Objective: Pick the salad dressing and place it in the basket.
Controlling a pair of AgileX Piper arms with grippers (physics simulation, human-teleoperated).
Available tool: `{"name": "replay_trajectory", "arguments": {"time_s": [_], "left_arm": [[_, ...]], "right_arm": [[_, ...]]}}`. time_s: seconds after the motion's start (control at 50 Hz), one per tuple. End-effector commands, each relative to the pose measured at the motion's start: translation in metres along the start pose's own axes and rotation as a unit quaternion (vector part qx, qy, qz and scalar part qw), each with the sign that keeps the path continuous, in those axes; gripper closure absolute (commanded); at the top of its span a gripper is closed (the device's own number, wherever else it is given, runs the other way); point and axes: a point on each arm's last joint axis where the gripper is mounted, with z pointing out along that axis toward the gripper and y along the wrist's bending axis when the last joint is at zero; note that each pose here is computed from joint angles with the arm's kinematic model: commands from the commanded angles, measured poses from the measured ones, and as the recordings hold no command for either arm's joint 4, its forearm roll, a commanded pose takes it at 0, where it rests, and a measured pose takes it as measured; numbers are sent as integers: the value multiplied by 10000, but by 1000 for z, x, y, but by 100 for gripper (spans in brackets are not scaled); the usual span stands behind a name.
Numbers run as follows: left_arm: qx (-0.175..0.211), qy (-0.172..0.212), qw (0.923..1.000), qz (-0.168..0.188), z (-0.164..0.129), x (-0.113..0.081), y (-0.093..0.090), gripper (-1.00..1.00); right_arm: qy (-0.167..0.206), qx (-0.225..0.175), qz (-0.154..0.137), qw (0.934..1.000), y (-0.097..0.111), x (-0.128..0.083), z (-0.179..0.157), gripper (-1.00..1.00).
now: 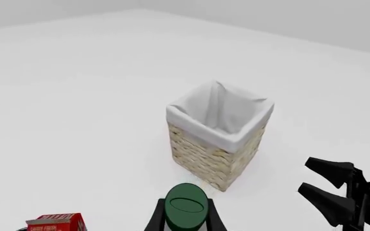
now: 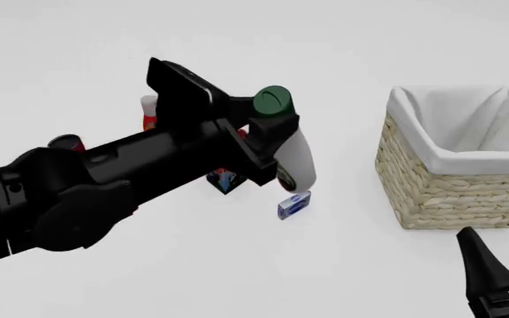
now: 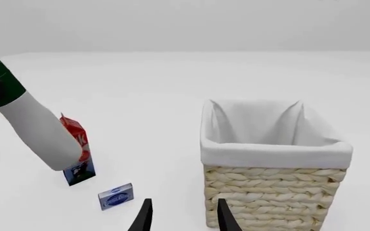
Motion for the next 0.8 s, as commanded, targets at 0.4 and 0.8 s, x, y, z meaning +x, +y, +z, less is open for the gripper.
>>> {"name": "replay_trajectory", "arguments": {"time_s": [0.4,0.8], "left_arm": [[-124,130,9996,-236,24,28,8,100],[-51,134,9994,-305,24,29,3,100]], "right_arm": [[-31,4,-22,10000,0,-3,0,-100],[-58,-4,-69,10000,0,-7,-1,-100]]}}
